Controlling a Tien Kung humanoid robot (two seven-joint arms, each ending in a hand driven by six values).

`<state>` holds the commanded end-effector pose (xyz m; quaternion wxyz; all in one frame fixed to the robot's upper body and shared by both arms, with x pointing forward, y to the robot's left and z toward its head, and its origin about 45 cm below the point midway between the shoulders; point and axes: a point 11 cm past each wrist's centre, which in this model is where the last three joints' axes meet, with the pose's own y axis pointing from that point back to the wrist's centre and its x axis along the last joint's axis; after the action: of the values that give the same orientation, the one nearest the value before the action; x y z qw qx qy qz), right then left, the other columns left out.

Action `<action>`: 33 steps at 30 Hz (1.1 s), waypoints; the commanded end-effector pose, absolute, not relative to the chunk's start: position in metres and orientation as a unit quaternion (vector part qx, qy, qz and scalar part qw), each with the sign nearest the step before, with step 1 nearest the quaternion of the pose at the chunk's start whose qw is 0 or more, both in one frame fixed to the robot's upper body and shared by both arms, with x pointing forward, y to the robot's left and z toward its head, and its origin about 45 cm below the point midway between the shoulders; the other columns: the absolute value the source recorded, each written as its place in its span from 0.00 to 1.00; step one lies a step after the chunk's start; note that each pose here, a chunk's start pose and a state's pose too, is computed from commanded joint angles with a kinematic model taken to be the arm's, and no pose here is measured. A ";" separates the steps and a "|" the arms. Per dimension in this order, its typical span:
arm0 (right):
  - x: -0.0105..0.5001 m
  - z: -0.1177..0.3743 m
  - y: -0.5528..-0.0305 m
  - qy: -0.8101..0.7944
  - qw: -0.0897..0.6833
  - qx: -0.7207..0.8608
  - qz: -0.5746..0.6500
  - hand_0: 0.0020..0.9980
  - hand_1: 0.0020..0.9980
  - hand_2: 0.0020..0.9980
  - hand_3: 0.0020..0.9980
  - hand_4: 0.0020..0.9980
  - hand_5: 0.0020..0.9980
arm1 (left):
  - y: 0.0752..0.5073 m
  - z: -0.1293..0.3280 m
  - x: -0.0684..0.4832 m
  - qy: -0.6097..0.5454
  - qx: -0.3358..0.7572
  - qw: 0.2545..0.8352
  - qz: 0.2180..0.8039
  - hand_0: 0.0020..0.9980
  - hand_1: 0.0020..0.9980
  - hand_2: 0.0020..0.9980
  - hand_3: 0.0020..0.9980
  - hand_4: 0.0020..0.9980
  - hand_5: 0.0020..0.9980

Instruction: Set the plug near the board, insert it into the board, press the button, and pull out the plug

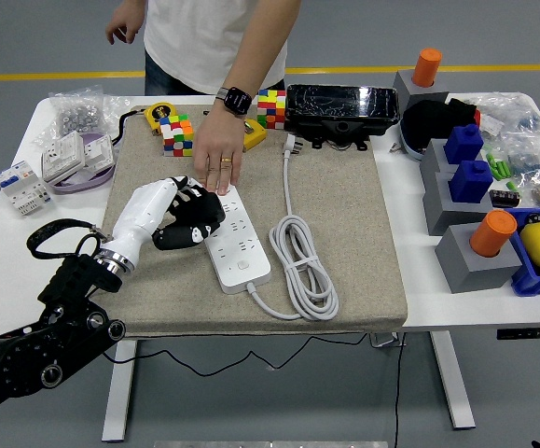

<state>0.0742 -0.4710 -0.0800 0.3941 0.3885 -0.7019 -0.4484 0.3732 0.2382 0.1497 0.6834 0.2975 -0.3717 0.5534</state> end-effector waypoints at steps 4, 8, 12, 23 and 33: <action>0.074 -0.080 -0.471 -0.702 0.393 0.388 -0.449 0.58 0.67 0.68 0.62 0.99 0.52 | 0.252 0.145 0.371 -0.369 0.313 0.677 0.555 0.31 0.41 0.41 0.49 0.62 0.00; 0.074 -0.081 -0.470 -0.702 0.393 0.388 -0.450 0.58 0.67 0.68 0.62 0.99 0.52 | 0.266 0.135 0.368 -0.358 0.333 0.674 0.554 0.32 0.42 0.43 0.51 0.63 0.00; 0.075 -0.081 -0.469 -0.702 0.392 0.389 -0.449 0.58 0.67 0.68 0.62 0.99 0.52 | 0.272 0.128 0.366 -0.343 0.342 0.677 0.554 0.40 0.50 0.54 0.56 0.65 0.03; 0.075 -0.081 -0.469 -0.702 0.393 0.389 -0.449 0.58 0.67 0.68 0.62 0.99 0.52 | 0.281 0.118 0.365 -0.321 0.360 0.677 0.556 0.51 0.59 0.59 0.60 0.71 0.09; 0.075 -0.080 -0.470 -0.702 0.393 0.389 -0.449 0.58 0.67 0.68 0.62 0.99 0.52 | 0.286 0.117 0.362 -0.311 0.369 0.676 0.557 0.61 0.69 0.69 0.74 0.93 0.30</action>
<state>0.0746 -0.4698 -0.0804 0.3930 0.3889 -0.7018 -0.4491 0.3623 0.2859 0.1170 0.6758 0.3693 -0.3108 0.5571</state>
